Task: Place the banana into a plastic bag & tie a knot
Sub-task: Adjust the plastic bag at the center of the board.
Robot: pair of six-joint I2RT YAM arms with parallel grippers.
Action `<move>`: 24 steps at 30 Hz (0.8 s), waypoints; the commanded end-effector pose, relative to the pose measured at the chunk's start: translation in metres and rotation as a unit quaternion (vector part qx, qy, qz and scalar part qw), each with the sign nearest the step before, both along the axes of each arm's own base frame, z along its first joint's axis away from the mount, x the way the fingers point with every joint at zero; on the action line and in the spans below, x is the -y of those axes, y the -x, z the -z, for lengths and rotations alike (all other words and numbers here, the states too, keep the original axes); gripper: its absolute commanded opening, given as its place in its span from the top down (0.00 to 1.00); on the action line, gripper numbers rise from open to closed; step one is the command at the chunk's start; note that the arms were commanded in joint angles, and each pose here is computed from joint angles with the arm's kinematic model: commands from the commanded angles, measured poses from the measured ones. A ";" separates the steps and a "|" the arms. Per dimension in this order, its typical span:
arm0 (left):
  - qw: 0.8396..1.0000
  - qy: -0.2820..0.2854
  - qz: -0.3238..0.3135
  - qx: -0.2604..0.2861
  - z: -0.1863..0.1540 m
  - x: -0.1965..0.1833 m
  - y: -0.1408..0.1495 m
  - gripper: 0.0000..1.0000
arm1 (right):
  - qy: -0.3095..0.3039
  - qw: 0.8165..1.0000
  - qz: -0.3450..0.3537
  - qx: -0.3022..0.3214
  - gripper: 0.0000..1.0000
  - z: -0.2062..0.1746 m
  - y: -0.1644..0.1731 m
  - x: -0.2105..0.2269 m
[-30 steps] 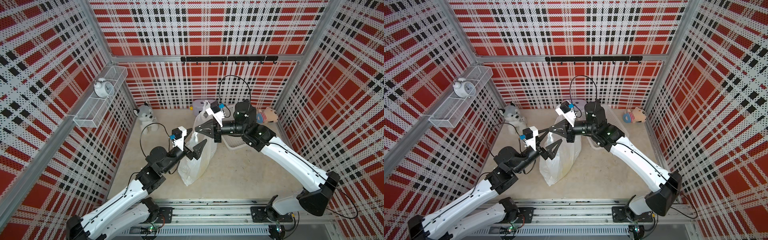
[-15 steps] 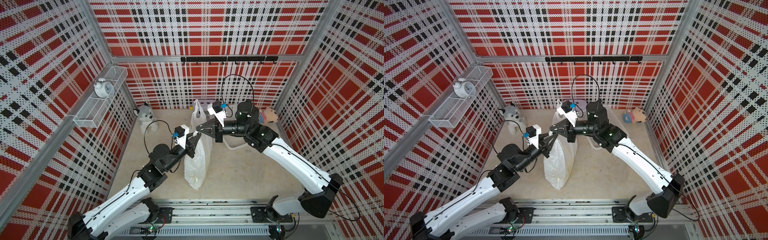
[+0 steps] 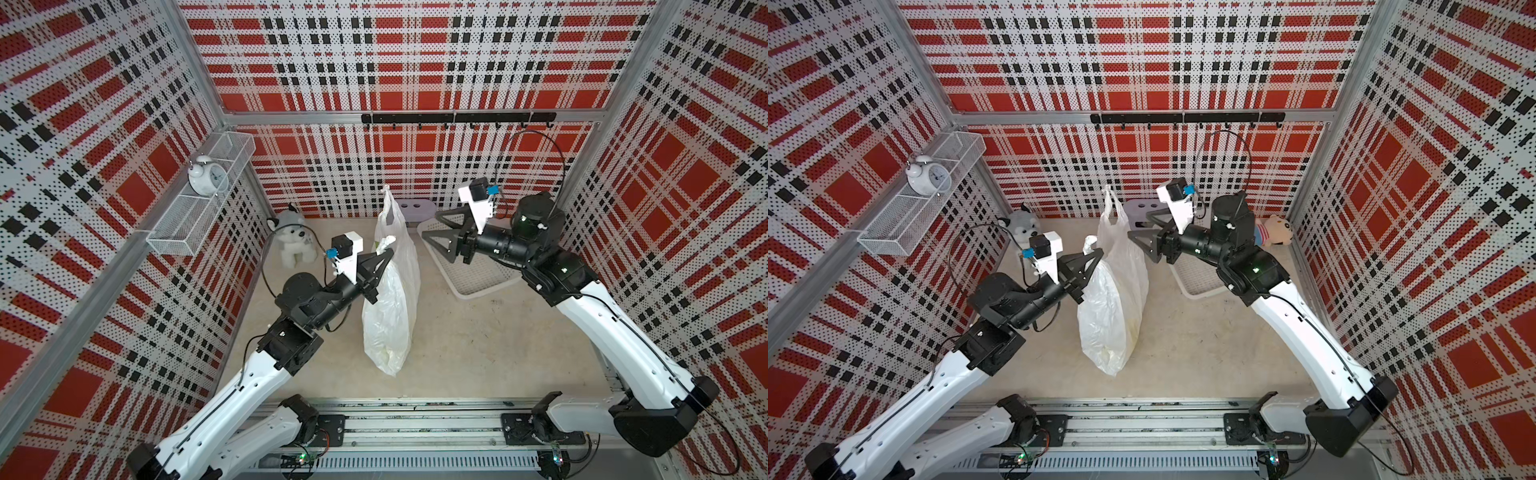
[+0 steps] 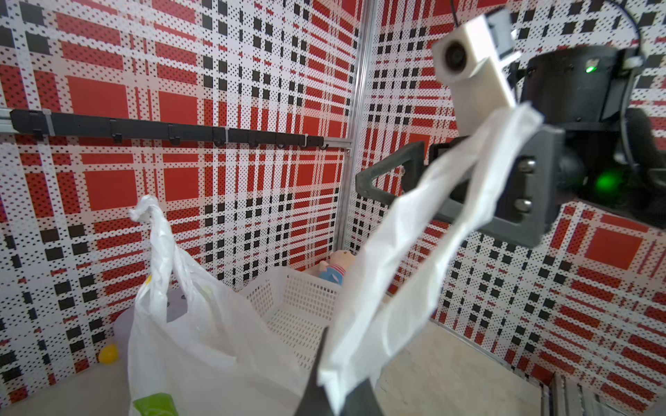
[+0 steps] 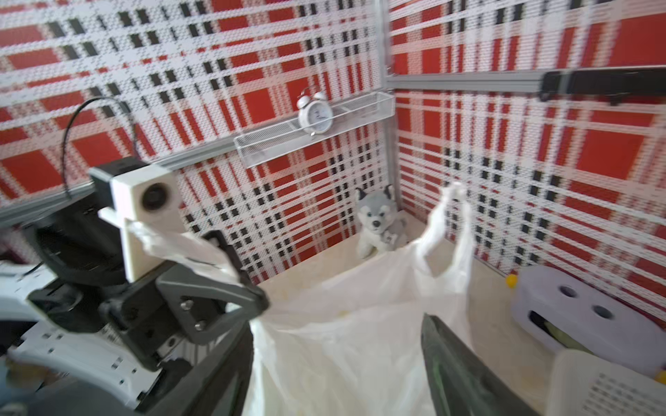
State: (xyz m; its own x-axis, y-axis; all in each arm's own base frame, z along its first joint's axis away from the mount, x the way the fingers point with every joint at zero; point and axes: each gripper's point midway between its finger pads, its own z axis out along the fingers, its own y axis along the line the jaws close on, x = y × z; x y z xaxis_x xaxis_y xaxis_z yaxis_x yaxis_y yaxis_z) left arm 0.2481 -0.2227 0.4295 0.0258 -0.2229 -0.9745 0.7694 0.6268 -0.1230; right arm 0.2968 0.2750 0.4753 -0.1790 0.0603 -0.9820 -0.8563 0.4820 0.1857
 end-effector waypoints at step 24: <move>0.964 -0.041 0.263 -0.022 -0.024 0.043 0.039 1.00 | -0.050 0.997 -0.029 -0.059 0.10 0.043 -0.068 0.054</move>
